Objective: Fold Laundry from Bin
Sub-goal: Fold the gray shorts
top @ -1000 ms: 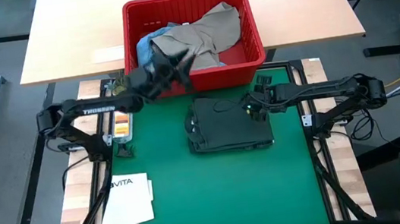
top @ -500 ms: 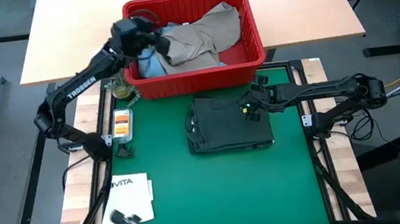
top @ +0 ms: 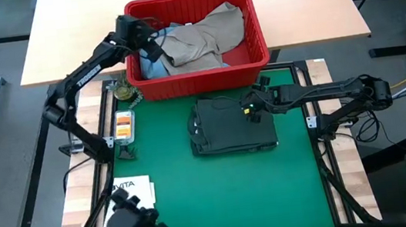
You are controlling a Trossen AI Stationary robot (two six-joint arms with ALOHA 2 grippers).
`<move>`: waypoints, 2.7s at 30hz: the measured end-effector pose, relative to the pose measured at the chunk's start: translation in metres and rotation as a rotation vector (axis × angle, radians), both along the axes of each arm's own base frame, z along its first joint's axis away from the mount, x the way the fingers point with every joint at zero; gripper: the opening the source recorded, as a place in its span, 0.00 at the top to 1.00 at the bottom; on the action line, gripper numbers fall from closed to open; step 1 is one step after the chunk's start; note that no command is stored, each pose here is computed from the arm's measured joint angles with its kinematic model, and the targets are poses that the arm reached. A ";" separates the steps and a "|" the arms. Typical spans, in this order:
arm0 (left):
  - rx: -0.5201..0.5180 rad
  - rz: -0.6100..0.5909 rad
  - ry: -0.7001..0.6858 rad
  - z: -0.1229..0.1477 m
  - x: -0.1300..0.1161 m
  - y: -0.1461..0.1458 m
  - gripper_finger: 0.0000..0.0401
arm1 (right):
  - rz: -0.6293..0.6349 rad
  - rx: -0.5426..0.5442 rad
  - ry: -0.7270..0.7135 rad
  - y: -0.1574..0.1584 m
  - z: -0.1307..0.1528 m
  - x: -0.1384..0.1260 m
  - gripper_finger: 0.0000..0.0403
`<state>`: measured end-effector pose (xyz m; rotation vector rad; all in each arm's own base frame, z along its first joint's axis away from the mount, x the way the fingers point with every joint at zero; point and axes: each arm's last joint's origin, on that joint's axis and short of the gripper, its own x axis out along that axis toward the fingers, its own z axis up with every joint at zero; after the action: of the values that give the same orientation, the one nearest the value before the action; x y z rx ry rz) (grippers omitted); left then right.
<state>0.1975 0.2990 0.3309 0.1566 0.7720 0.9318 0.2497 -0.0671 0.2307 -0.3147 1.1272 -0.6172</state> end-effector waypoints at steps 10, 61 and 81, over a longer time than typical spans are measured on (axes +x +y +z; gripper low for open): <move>-0.018 -0.126 0.294 -0.050 0.018 0.023 0.61 | 0.000 -0.001 -0.004 0.000 0.000 0.000 0.61; 0.071 -0.282 0.319 -0.077 0.046 0.036 0.86 | 0.002 -0.002 0.000 0.000 0.000 0.000 0.61; 0.053 -0.136 -0.189 -0.013 0.070 0.036 1.00 | 0.015 0.021 -0.003 0.000 -0.001 0.000 0.61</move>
<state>0.2671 0.3347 0.3174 0.1624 0.5560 0.8254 0.2500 -0.0666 0.2302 -0.3032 1.1266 -0.5920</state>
